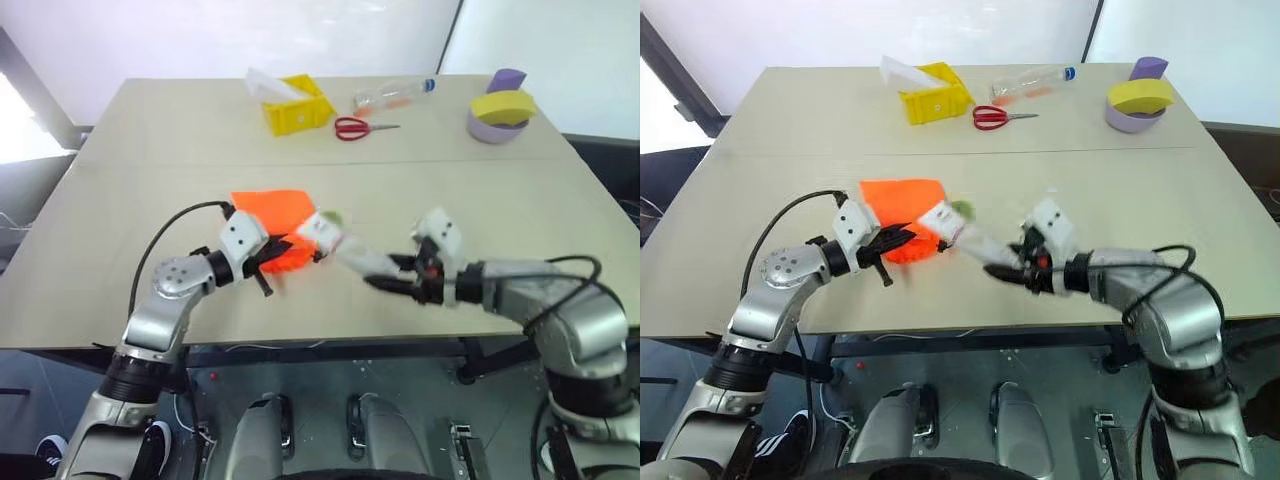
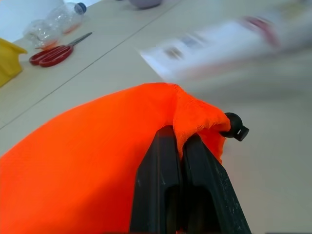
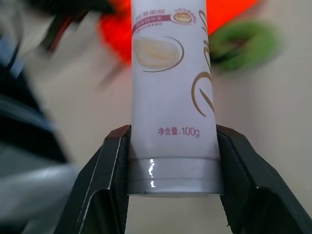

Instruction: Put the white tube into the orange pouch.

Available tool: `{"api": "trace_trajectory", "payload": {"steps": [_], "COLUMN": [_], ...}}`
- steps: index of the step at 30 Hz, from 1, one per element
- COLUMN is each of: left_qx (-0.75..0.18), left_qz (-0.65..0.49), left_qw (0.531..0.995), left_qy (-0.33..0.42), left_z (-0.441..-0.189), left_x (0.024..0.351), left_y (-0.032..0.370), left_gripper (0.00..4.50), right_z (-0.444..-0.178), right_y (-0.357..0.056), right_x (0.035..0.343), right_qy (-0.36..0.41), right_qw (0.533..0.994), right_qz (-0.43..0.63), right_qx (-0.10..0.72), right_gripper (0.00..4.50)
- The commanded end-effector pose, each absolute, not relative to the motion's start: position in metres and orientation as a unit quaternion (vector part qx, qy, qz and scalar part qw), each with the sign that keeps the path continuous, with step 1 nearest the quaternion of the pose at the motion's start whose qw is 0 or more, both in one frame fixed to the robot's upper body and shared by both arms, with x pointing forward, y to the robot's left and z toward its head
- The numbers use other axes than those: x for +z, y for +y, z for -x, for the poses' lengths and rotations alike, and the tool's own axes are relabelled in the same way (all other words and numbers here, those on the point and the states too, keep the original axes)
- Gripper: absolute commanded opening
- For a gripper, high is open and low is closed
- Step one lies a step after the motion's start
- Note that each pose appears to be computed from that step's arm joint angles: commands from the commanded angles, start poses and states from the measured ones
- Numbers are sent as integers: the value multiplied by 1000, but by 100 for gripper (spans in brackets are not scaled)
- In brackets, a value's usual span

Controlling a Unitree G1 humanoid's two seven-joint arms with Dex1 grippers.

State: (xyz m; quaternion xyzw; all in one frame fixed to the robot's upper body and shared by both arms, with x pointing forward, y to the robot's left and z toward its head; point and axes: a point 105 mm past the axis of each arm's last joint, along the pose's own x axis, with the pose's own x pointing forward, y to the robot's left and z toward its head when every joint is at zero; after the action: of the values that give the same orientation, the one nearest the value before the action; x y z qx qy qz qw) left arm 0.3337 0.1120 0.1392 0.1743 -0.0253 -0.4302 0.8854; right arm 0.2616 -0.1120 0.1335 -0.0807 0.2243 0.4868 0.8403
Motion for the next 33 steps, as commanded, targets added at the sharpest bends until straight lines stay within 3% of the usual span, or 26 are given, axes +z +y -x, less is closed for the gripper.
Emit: {"api": "trace_trajectory", "payload": {"steps": [1, 5, 10, 15, 20, 27, 33], "left_qx": [-421, -425, -433, -428, -446, -461, -460], "left_qz": [-186, -191, -193, -194, -189, -177, -175], "left_qw": [887, 884, 880, 882, 875, 870, 871], "left_qy": [-41, -39, -31, -27, -12, 5, 7], "left_z": [-337, -337, -332, -331, -322, -316, -315], "left_x": [152, 157, 158, 158, 151, 147, 146], "left_y": [115, 114, 113, 114, 110, 106, 105], "left_gripper": [0, 0, 0, 0, 0, 0, 0], "right_z": [-254, -253, -273, -265, -294, -299, -321], "right_y": [-102, -89, -69, -65, -62, -34, -12], "right_x": [133, 123, 130, 124, 130, 127, 135], "right_qy": [206, 204, 176, 187, 173, 181, 176], "right_qw": [831, 823, 846, 831, 872, 873, 897], "right_qz": [108, 123, 95, 104, 82, 60, 18], "right_qx": [505, 516, 495, 513, 451, 449, 405], "right_gripper": [184, 184, 184, 184, 184, 184, 184]}}
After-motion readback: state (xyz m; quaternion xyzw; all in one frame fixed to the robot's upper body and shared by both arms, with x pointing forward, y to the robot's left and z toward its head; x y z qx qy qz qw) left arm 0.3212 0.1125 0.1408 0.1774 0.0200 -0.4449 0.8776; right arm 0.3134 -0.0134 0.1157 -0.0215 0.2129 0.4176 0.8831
